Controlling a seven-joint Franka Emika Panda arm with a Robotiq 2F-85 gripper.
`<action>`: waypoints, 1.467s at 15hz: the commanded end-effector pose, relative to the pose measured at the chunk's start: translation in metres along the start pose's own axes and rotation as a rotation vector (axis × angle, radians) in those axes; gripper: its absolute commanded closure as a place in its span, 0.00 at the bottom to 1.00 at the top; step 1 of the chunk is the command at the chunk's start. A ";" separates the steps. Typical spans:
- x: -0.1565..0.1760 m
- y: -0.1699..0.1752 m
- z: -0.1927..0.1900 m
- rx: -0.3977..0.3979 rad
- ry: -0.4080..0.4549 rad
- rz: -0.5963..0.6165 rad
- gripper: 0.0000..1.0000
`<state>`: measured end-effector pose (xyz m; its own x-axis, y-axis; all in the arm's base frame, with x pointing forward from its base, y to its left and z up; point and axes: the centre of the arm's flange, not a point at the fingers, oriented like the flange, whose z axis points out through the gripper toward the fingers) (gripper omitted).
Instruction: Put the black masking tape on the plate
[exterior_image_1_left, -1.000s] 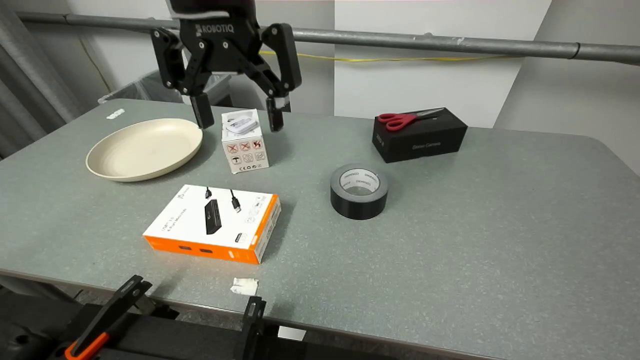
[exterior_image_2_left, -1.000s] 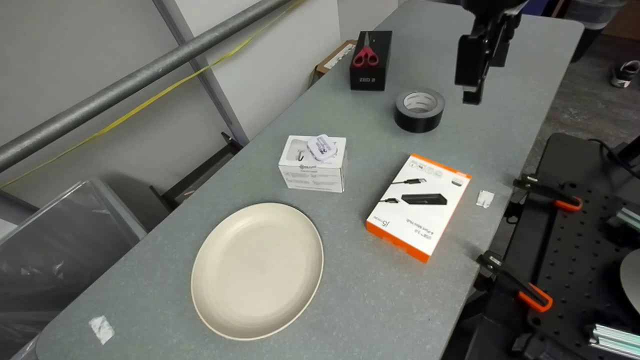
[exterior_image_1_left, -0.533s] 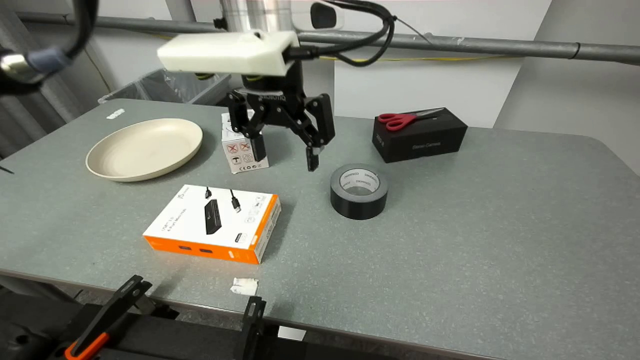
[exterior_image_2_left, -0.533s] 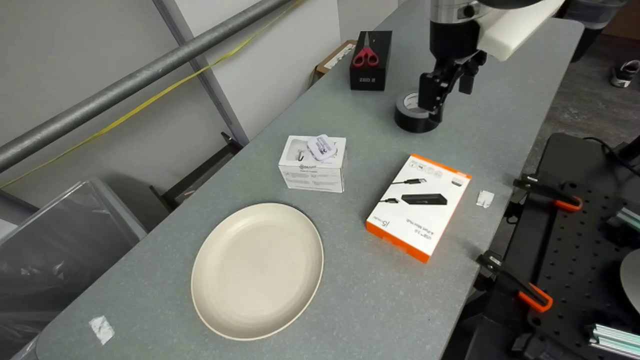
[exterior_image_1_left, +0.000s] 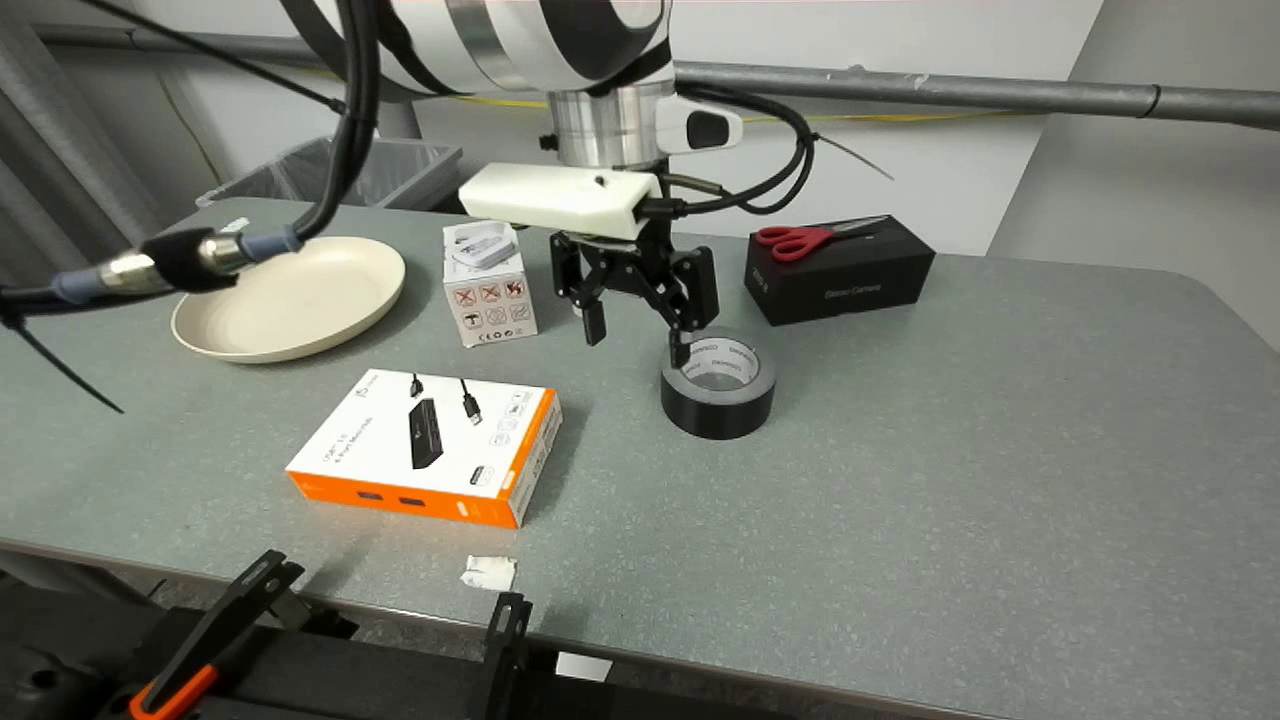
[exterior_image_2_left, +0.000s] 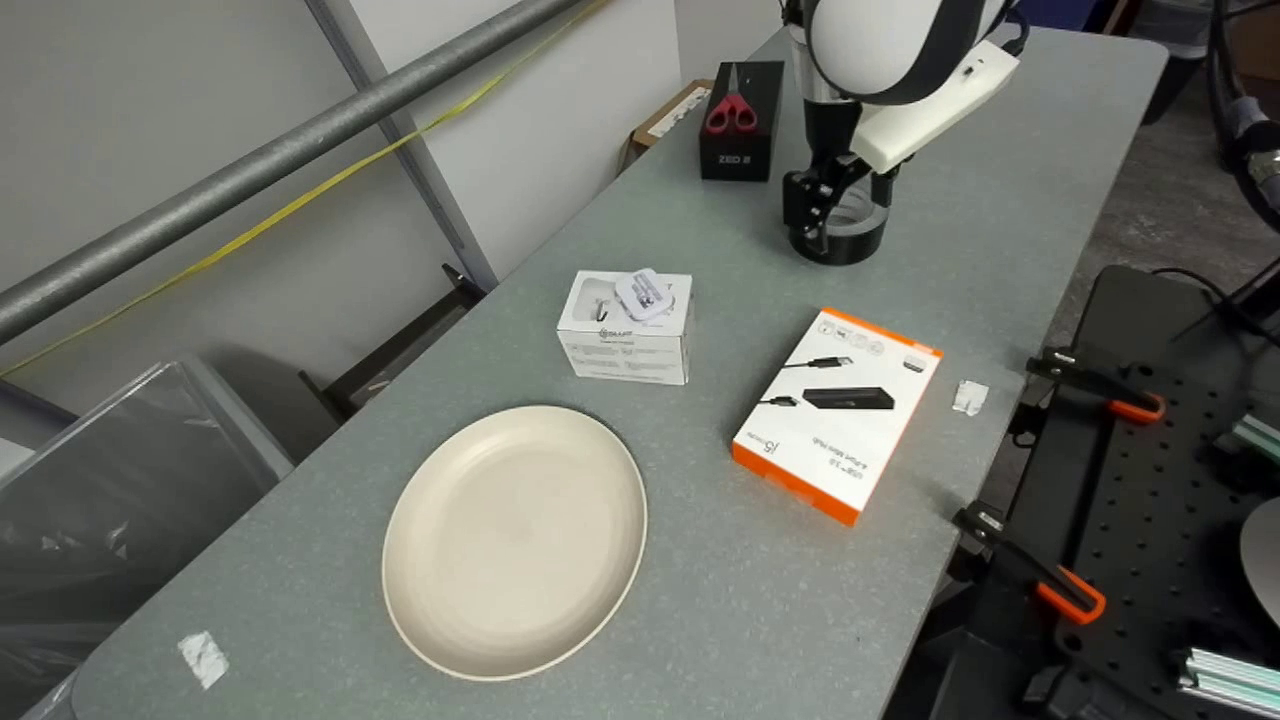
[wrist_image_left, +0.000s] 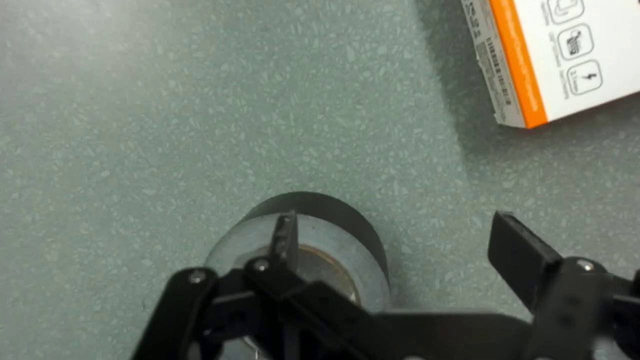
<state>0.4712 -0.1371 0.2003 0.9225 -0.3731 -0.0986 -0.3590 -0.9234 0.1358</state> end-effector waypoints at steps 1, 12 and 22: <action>0.039 0.000 0.015 0.004 0.011 0.050 0.00; 0.078 -0.013 0.043 -0.004 0.002 0.054 0.34; 0.052 -0.013 -0.004 0.051 0.029 0.000 0.94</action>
<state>0.5371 -0.1578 0.1543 0.9064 -0.4127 -0.0901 -0.3995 -0.9068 0.1346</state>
